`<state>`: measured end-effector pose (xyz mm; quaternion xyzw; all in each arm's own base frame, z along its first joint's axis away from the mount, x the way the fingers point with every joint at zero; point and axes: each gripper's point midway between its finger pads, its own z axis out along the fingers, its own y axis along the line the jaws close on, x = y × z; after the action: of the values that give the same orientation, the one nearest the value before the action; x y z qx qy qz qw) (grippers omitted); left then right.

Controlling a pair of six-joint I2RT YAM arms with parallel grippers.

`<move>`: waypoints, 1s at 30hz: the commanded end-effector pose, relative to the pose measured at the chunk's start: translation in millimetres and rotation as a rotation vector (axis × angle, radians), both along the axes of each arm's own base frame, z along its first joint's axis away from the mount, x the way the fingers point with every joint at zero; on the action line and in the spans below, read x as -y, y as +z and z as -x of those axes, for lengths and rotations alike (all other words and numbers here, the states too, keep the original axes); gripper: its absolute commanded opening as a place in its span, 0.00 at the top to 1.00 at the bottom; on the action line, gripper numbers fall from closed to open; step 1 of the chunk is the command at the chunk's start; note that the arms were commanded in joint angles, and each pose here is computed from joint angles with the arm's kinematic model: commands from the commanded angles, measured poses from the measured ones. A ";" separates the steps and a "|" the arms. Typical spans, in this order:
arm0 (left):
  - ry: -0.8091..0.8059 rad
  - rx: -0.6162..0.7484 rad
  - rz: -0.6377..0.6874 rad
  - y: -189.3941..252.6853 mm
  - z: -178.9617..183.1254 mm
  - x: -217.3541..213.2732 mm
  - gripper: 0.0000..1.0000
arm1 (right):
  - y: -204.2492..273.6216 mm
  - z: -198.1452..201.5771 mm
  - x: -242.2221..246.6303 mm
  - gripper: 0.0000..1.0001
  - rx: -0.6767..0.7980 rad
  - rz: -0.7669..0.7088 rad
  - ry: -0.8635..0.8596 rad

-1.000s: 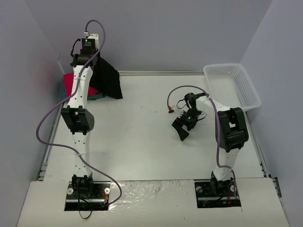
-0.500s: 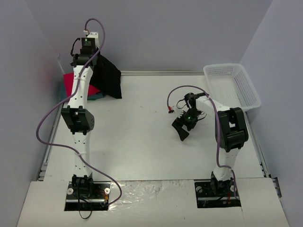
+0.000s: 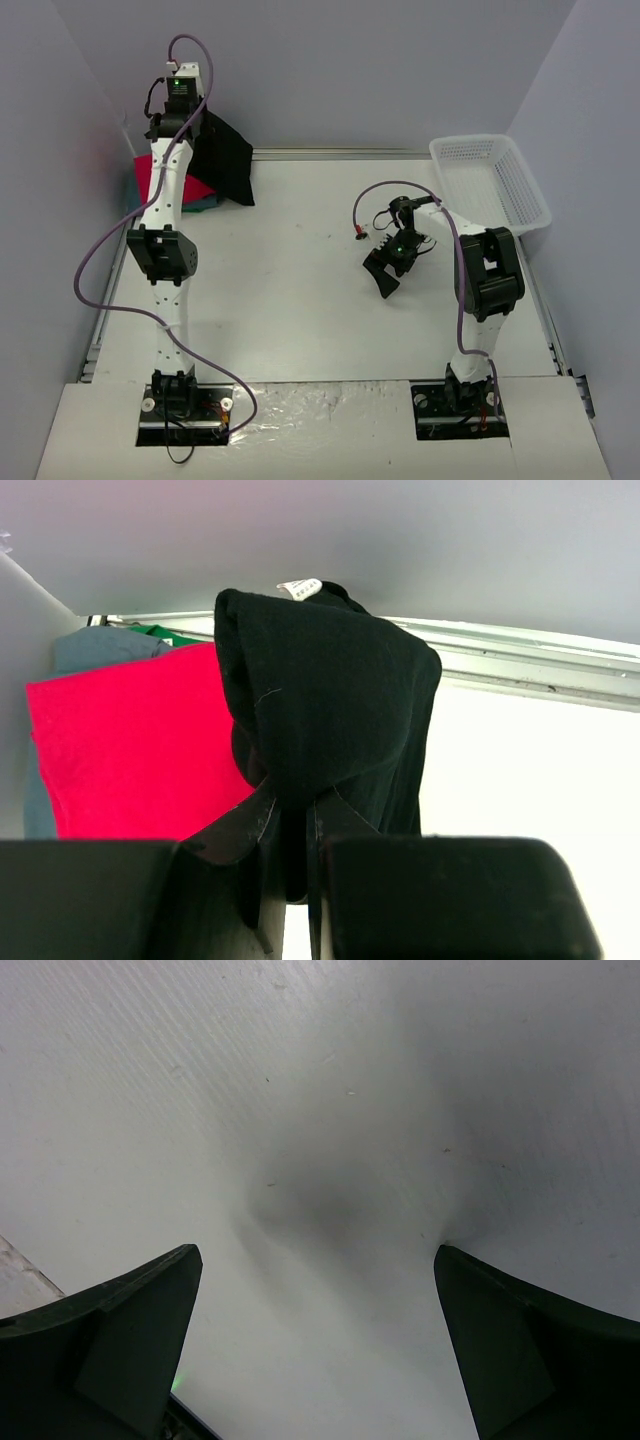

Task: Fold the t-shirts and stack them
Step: Put the neatly folded tshirt into the corner of the board with the left arm

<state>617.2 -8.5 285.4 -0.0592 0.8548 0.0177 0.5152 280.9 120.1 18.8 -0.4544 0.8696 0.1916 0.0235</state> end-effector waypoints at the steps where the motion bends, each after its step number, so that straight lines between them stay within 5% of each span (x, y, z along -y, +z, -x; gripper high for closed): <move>1: 0.036 0.270 0.042 119.4 23.7 -9.7 0.98 | -29.2 31.7 13.4 0.00 -0.149 0.068 0.012; 18: 0.064 0.355 0.038 153.6 34.0 -25.4 0.98 | -36.0 35.6 13.6 0.00 -0.177 0.080 0.013; 30: 0.139 0.332 0.017 139.5 31.3 -80.7 0.98 | -41.4 39.1 14.4 0.00 -0.199 0.088 0.013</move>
<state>605.4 61.9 338.9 -0.1172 0.8167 0.0375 0.5637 281.2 119.5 17.6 -0.4521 0.8714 0.1900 0.0143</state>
